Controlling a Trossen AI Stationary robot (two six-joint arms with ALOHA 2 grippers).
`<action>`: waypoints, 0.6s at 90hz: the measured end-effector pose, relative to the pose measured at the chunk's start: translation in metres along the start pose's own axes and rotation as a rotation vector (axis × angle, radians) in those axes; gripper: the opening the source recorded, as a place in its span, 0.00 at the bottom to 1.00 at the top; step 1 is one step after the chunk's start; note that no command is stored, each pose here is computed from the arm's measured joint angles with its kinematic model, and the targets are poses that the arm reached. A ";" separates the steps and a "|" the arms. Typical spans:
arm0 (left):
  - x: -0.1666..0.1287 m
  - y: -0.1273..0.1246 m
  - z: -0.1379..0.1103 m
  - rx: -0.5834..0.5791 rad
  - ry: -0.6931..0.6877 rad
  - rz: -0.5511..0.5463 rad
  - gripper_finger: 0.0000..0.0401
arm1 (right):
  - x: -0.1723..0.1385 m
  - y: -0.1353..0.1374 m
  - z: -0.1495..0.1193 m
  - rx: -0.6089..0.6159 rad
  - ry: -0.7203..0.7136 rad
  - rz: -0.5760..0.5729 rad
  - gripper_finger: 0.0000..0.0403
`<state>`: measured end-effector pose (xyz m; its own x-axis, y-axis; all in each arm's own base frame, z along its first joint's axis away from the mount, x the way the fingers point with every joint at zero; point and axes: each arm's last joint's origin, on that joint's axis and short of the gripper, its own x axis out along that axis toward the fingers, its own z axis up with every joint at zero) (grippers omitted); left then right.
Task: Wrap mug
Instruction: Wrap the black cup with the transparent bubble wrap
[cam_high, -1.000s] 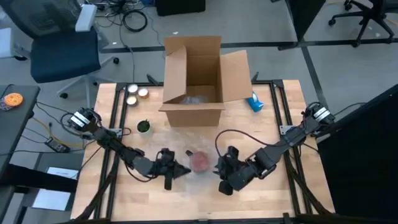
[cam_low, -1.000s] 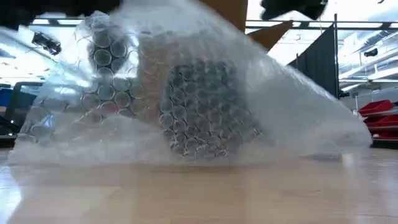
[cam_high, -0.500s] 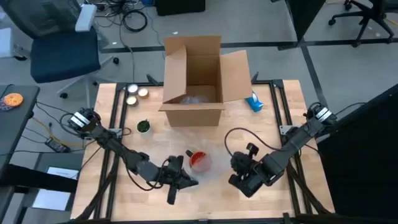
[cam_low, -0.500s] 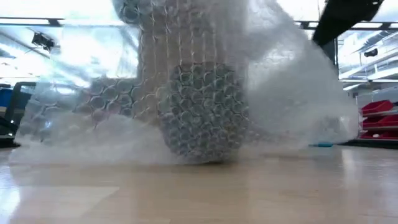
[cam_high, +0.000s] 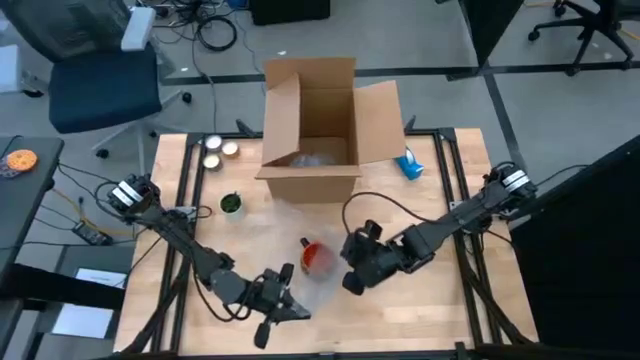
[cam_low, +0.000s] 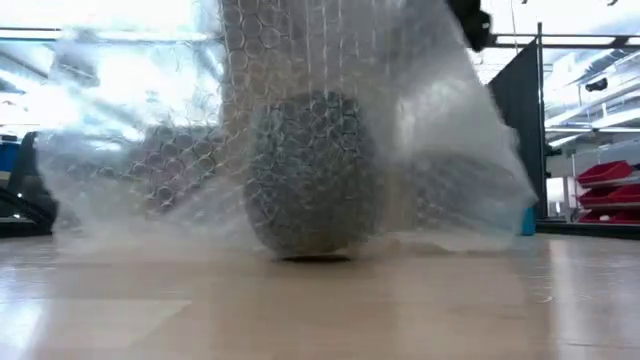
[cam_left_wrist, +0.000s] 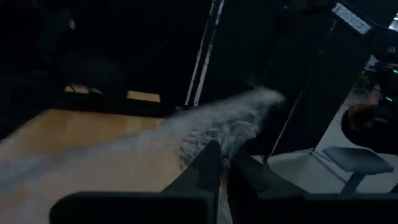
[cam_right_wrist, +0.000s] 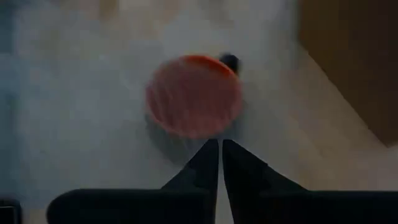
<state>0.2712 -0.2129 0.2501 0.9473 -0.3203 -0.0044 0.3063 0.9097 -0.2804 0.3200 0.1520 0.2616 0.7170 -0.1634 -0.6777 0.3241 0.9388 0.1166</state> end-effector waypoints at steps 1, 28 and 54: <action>0.000 0.000 0.000 0.002 0.000 0.001 0.00 | 0.002 0.000 0.000 -0.002 0.002 0.008 0.00; 0.000 0.000 0.000 0.024 -0.003 -0.004 0.00 | 0.048 0.008 -0.007 -0.078 0.050 0.095 0.00; 0.000 0.000 0.000 0.023 -0.002 -0.005 0.00 | 0.053 0.010 0.009 -0.088 -0.064 0.172 0.00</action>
<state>0.2712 -0.2131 0.2505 0.9459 -0.3245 -0.0008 0.3133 0.9139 -0.2581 0.3665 0.1500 0.2335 0.7958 -0.0148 -0.6054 0.1404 0.9770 0.1607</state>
